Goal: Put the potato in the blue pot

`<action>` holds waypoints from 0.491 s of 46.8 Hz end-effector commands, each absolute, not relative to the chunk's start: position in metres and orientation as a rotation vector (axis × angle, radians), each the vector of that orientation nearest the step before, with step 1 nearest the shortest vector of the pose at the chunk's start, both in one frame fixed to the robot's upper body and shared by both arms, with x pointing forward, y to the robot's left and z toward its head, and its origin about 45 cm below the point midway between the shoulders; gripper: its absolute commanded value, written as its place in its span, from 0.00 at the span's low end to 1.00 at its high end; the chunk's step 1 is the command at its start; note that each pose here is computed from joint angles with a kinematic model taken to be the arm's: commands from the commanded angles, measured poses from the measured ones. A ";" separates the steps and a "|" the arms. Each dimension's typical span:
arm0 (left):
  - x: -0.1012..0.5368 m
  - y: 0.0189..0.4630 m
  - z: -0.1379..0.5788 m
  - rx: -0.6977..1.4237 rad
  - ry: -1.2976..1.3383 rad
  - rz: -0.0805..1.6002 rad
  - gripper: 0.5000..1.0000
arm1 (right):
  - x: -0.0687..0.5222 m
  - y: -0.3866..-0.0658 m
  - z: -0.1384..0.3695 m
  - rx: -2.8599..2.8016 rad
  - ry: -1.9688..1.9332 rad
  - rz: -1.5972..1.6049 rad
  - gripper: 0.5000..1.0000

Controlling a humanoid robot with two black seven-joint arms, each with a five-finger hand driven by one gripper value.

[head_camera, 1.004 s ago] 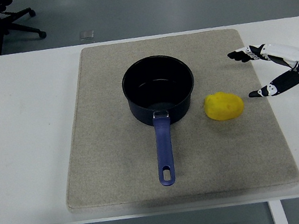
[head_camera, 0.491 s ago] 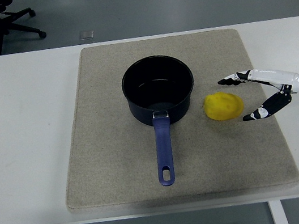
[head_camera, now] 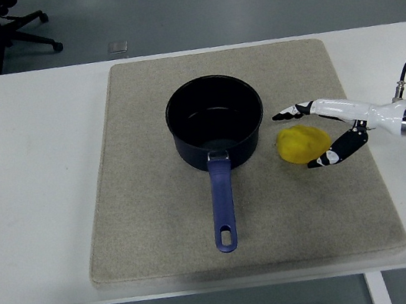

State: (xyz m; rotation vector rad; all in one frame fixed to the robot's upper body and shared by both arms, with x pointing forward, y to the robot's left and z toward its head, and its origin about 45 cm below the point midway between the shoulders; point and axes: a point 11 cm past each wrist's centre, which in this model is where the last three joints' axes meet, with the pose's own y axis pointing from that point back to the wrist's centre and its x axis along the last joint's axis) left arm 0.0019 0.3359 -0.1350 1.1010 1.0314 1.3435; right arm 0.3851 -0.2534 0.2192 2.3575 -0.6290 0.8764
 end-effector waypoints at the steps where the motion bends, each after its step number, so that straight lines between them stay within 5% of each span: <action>1: 0.002 0.336 -0.135 1.100 1.031 1.345 0.99 | 0.386 -0.253 0.216 2.347 -0.628 0.880 0.86; 23: 0.002 0.336 -0.135 1.102 1.031 1.343 0.99 | 0.389 -0.255 0.207 2.317 -0.613 0.898 0.83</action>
